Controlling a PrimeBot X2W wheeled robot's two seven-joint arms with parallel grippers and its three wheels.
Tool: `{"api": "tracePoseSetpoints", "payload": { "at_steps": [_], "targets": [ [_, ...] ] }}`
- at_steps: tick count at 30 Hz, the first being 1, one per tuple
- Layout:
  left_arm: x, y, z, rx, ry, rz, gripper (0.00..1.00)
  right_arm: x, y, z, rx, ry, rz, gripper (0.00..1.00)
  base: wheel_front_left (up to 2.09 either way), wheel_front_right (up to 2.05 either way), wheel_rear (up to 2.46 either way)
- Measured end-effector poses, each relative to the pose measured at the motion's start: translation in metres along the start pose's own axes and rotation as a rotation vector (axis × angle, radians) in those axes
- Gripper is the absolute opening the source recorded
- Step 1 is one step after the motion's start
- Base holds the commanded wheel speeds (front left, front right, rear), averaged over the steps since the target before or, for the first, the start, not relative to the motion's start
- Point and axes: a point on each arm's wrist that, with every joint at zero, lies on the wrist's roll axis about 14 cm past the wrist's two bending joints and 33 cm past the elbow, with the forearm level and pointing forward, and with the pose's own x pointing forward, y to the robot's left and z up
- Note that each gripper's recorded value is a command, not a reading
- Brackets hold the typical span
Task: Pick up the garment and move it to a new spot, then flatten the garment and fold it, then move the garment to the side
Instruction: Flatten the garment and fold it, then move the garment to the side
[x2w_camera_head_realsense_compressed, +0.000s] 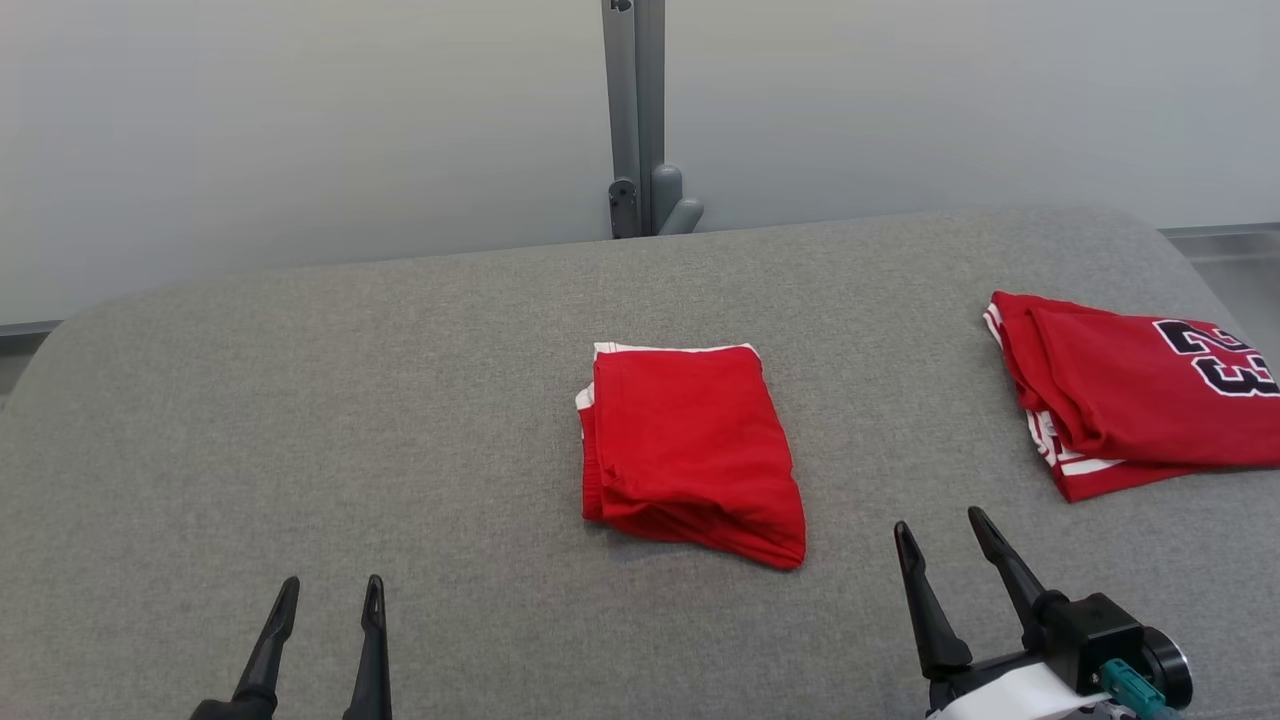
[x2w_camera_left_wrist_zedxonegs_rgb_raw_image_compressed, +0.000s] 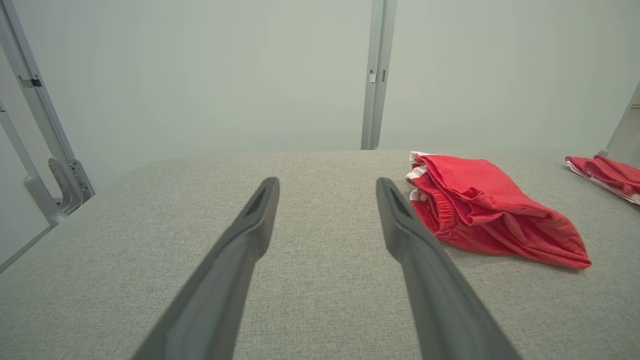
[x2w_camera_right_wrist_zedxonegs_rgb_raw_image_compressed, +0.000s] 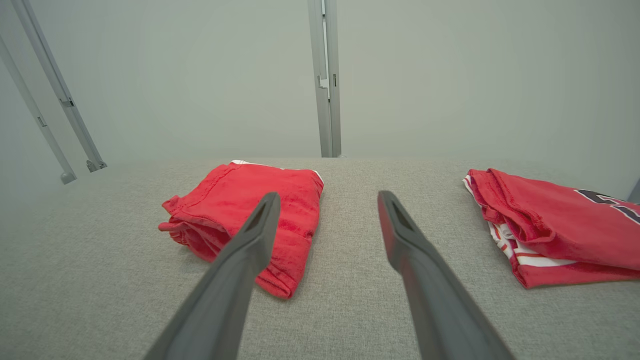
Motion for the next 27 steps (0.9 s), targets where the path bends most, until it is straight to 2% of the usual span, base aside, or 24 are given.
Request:
{"api": "tracePoseSetpoints", "payload": {
  "at_steps": [27],
  "targets": [
    [-0.008,-0.002,0.002,0.022,-0.006,0.003,1.0,0.002,0.009,-0.009,0.014,0.026,0.029,1.0,0.0,0.0,0.0]
  ]
}}
